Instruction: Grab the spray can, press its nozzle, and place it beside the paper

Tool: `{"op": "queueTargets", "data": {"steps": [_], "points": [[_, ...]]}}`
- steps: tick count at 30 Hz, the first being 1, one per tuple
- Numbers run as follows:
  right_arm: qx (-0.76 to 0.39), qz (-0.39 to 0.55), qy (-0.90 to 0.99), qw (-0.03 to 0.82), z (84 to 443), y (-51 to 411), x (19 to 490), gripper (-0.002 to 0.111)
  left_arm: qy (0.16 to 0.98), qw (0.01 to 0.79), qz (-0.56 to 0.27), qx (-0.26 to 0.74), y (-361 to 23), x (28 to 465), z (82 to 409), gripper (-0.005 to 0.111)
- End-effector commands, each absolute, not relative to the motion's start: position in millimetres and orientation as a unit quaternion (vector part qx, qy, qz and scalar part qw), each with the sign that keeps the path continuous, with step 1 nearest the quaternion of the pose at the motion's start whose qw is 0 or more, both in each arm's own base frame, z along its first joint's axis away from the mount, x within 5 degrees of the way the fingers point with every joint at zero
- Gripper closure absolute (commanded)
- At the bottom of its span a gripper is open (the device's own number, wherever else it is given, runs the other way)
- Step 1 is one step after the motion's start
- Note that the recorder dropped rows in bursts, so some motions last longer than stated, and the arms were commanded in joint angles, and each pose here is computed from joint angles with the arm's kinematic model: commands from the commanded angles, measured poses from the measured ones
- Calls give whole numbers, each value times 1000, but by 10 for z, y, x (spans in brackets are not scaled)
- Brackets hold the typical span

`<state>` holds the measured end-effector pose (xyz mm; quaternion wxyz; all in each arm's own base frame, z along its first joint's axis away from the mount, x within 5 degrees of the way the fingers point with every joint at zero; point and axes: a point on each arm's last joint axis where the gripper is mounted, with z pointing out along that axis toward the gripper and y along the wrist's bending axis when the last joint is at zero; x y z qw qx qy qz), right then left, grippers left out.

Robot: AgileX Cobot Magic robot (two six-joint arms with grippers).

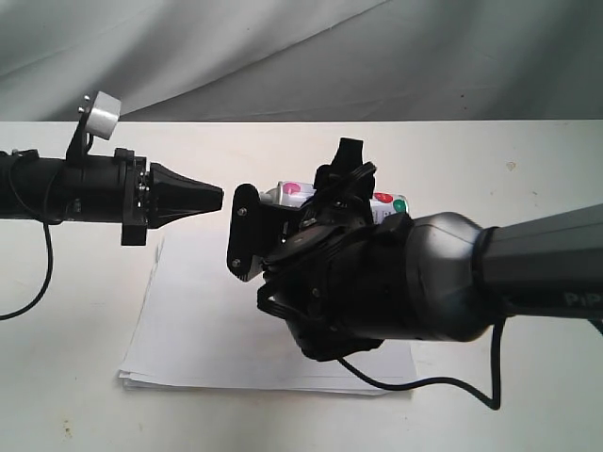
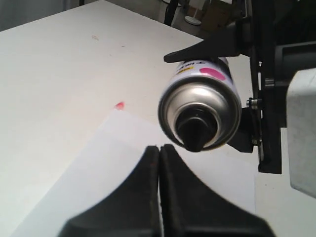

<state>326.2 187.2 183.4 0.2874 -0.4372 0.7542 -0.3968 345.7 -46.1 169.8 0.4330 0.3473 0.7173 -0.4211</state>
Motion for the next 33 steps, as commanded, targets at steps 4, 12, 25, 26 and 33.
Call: {"op": "queueTargets", "data": {"steps": [4, 12, 25, 26, 33], "points": [[-436, -415, 742, 297, 1916, 1862, 3275, 108, 708, 411, -420, 392, -549, 3494, 1771, 107], [-436, -415, 742, 297, 1916, 1862, 3275, 108, 701, 406, -424, 405, -649, 3475, 1769, 107], [-435, -414, 743, 296, 1914, 1862, 3273, 108, 692, 425, -418, 406, -650, 3507, 1801, 107], [-435, -414, 743, 296, 1914, 1862, 3273, 108, 692, 425, -418, 406, -650, 3507, 1801, 107], [-435, -414, 743, 296, 1914, 1862, 3273, 108, 692, 425, -418, 406, -650, 3507, 1801, 107]]}}
